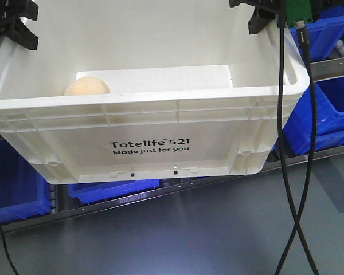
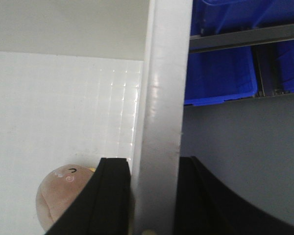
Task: Place moving items into box and shelve
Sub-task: 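Hold the crate steady as the base turns to face the blue-bin shelf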
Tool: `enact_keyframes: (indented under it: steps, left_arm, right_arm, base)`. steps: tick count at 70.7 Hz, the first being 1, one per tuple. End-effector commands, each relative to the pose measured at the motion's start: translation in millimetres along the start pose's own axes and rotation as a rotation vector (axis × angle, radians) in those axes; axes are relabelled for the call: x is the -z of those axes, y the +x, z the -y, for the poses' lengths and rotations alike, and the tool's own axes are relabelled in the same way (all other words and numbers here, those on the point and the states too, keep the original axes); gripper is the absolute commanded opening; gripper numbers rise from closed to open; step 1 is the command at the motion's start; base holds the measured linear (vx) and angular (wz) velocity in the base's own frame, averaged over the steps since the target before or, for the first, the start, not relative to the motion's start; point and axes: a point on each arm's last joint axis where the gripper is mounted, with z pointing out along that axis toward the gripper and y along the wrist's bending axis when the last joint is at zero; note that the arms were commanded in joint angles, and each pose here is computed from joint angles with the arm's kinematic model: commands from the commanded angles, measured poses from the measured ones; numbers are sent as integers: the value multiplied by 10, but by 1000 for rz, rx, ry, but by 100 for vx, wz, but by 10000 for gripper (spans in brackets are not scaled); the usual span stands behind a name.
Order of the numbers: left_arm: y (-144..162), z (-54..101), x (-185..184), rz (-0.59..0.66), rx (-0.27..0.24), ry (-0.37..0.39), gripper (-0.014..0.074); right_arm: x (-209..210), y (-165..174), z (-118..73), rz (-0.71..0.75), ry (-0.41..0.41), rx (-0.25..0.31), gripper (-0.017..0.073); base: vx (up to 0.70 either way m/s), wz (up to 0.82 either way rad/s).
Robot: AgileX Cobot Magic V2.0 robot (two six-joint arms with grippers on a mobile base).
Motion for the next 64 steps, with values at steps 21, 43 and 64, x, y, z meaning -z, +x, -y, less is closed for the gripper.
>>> enact_keyframes:
  steps: [21,43,64]
  left_arm:
    - [-59,427,363,169,17,297,0]
    - [-58,427,363,168,17,297,0]
    - [-58,427,363,168,17,297,0]
  right_arm:
    - [413,39,-282,53,-250,-26,-4]
    - [413,39,-282,53,-250,-26,-4]
    - [413,39,-282,53,-250,-26,-4]
  base:
    - [9,34]
    - [10,11]
    - [11,-5]
